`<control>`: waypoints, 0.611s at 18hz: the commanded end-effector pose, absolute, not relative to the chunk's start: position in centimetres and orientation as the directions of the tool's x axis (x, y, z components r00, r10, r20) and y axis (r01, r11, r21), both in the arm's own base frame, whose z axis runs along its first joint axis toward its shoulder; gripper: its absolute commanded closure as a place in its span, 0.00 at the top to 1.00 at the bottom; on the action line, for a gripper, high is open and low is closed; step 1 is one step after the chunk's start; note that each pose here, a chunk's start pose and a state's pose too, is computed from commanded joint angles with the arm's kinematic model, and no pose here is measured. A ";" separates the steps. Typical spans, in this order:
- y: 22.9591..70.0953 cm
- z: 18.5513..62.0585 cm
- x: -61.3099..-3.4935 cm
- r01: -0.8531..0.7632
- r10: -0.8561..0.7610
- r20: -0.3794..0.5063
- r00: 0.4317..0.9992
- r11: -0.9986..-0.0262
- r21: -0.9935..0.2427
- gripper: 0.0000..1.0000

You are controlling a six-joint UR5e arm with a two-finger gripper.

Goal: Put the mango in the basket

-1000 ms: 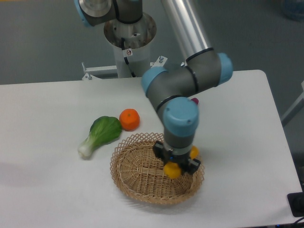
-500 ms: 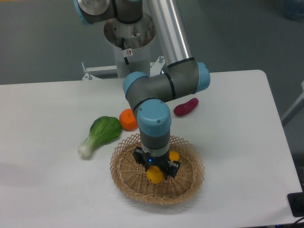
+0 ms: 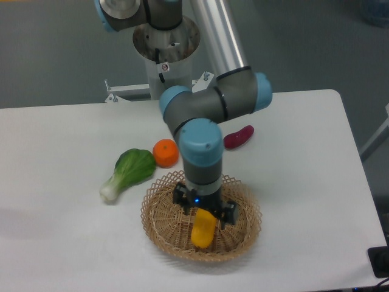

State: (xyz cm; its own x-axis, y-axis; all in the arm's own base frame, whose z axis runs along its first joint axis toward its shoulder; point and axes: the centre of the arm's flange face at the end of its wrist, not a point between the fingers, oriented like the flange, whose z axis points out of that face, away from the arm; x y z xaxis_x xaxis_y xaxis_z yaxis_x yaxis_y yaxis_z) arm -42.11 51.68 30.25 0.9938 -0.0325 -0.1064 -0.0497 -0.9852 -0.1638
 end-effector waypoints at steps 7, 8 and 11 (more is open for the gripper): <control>44.3 31.5 -50.4 -0.202 -0.197 -0.067 0.978 -0.976 -0.081 1.00; 43.2 31.6 -51.7 -0.219 -0.213 -0.077 0.974 -0.973 -0.076 1.00; 40.7 31.7 -54.9 -0.317 -0.313 -0.100 0.945 -0.948 -0.029 1.00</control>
State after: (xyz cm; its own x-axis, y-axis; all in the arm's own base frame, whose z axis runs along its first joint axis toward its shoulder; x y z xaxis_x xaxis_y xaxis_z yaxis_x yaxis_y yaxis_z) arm -54.86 40.66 31.66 0.9446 -0.3126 -0.0998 -0.3168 -0.9480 -0.0290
